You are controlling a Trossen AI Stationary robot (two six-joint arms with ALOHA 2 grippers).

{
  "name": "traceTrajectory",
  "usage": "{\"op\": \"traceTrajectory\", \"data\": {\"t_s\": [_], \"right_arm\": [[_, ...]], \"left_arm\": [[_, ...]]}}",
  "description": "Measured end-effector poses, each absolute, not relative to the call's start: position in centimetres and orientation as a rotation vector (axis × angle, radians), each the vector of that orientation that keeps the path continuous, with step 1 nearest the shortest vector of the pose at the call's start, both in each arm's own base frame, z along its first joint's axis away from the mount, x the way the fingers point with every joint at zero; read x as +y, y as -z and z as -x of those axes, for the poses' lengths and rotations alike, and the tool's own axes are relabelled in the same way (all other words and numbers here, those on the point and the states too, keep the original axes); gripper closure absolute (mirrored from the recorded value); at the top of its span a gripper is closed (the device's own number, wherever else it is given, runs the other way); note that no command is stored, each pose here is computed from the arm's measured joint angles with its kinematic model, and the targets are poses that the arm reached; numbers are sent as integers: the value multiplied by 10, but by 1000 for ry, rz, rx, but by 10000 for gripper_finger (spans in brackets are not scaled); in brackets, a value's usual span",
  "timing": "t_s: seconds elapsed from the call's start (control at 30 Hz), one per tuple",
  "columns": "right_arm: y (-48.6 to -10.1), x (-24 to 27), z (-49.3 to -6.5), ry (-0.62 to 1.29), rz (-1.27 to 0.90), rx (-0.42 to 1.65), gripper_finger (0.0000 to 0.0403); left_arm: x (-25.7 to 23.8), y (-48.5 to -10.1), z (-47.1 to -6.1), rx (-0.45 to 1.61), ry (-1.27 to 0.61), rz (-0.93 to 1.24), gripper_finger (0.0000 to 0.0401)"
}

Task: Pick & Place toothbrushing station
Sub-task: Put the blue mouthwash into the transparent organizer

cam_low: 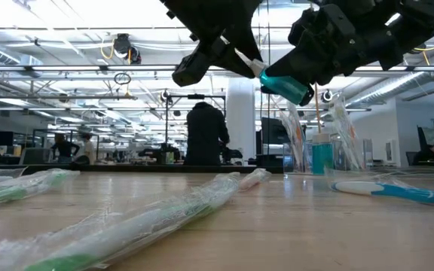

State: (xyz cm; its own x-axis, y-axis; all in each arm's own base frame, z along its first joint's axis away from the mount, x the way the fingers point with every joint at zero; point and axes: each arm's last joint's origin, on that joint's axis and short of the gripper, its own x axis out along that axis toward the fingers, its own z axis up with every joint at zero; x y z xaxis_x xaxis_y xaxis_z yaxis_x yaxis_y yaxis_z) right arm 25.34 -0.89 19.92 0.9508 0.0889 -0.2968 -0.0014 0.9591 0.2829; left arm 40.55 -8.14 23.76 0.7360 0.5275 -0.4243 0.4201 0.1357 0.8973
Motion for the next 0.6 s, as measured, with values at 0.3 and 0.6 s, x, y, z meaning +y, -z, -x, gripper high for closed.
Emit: {"op": "traceTrajectory", "data": {"t_s": [0.3, 0.6], "right_arm": [[-198, -11, -253, -42, -271, 327, 258], [-201, -9, -253, -137, -255, 303, 300]], "left_arm": [[-81, -240, -407, 812, -89, -1553, 290], [-82, -240, -407, 816, -98, -1557, 290]]}}
